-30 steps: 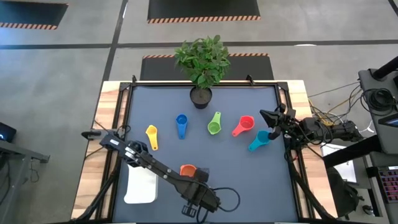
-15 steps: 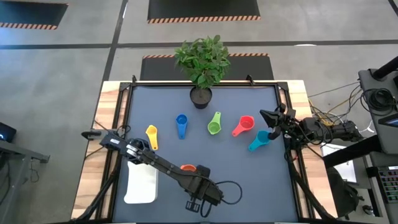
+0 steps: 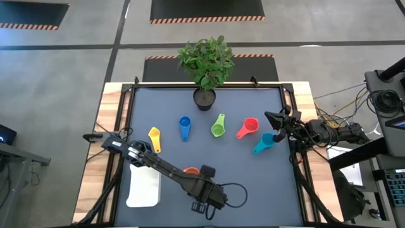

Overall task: Nest measuring cups in basket
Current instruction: Stack the orange measuring cup on top of the violet measuring cup

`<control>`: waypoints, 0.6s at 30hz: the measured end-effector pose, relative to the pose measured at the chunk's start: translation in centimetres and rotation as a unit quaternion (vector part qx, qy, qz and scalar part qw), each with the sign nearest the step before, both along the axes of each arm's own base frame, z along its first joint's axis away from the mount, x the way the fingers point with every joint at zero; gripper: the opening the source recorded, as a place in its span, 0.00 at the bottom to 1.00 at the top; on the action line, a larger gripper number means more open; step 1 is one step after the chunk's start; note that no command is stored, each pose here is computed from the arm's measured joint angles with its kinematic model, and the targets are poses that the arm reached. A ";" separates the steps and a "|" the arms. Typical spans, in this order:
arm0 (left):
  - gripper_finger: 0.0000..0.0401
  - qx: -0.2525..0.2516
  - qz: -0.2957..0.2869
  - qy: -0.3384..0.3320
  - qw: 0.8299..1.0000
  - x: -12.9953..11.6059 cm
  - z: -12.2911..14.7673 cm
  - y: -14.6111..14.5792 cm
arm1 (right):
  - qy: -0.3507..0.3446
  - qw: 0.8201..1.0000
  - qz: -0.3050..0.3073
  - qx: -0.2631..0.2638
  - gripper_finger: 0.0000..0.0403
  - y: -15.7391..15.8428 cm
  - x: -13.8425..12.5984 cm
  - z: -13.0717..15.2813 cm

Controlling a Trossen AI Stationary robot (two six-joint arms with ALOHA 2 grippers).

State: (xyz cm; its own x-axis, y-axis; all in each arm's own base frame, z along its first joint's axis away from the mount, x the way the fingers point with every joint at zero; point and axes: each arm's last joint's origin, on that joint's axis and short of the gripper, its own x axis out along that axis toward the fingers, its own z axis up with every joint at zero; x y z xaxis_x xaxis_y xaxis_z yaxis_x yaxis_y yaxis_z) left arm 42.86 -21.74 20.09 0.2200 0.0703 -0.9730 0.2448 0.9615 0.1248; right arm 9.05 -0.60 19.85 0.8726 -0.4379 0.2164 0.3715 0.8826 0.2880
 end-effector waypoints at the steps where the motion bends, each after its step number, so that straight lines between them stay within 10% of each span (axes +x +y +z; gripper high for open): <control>1: 0.00 0.005 0.001 -0.003 1.000 0.0 0.1 0.0 | 0.000 1.000 0.000 0.000 0.02 0.0 0.0 0.0; 18: 0.00 0.041 0.008 -0.022 0.999 -1.2 2.6 -1.0 | -0.002 1.000 -0.001 -0.002 0.02 0.0 0.0 0.1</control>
State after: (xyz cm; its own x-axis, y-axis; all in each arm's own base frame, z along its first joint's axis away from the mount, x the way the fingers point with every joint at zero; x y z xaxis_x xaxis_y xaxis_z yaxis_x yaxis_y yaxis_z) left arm 41.68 -22.71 22.70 0.2610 0.1530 -0.9531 0.2219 0.9514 0.2135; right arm 9.03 -0.60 19.90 0.8712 -0.4381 0.2214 0.3718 0.8835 0.2849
